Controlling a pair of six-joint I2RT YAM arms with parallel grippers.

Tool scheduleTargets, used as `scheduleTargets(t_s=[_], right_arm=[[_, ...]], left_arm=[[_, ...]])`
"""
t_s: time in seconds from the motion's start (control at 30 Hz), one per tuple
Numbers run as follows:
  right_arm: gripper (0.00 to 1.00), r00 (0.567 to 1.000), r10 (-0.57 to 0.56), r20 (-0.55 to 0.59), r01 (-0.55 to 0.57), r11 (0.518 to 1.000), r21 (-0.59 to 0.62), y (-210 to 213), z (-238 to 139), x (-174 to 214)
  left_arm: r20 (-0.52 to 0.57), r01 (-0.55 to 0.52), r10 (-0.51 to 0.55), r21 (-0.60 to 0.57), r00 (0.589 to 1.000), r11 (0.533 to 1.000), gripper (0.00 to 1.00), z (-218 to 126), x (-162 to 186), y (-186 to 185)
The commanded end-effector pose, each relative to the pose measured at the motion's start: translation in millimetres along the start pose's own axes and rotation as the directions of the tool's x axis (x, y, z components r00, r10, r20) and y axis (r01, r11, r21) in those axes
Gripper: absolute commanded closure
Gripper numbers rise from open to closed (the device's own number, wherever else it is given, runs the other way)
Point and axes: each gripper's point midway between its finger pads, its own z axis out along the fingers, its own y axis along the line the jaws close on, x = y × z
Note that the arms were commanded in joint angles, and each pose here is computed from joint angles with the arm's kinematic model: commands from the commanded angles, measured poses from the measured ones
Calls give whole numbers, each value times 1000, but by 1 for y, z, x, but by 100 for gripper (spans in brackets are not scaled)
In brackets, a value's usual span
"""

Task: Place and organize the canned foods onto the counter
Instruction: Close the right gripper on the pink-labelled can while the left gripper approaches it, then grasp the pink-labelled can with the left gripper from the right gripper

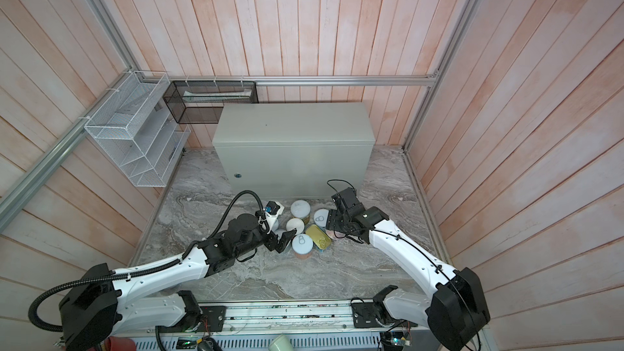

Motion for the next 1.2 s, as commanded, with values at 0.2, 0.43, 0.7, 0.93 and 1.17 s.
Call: scheduleTargets(t_s=[0.2, 0.43, 0.7, 0.93, 1.17], right_arm=[[57, 999, -35, 33, 40, 987, -154, 33, -28, -14], [59, 998, -64, -9, 60, 971, -233, 48, -35, -9], [59, 997, -78, -17, 68, 940, -333, 68, -47, -10], [59, 991, -127, -36, 99, 895, -434, 90, -60, -10], [61, 989, -142, -40, 105, 870, -481, 98, -70, -9]], left_arm=[[41, -20, 18, 45, 999, 999, 0, 7, -10, -10], [91, -39, 23, 181, 996, 983, 0, 9, -22, -35], [132, -100, 65, 281, 989, 954, 0, 12, -23, -55], [171, -146, 93, 328, 981, 933, 0, 12, -25, -67], [215, -210, 141, 348, 966, 914, 0, 18, -32, -74]])
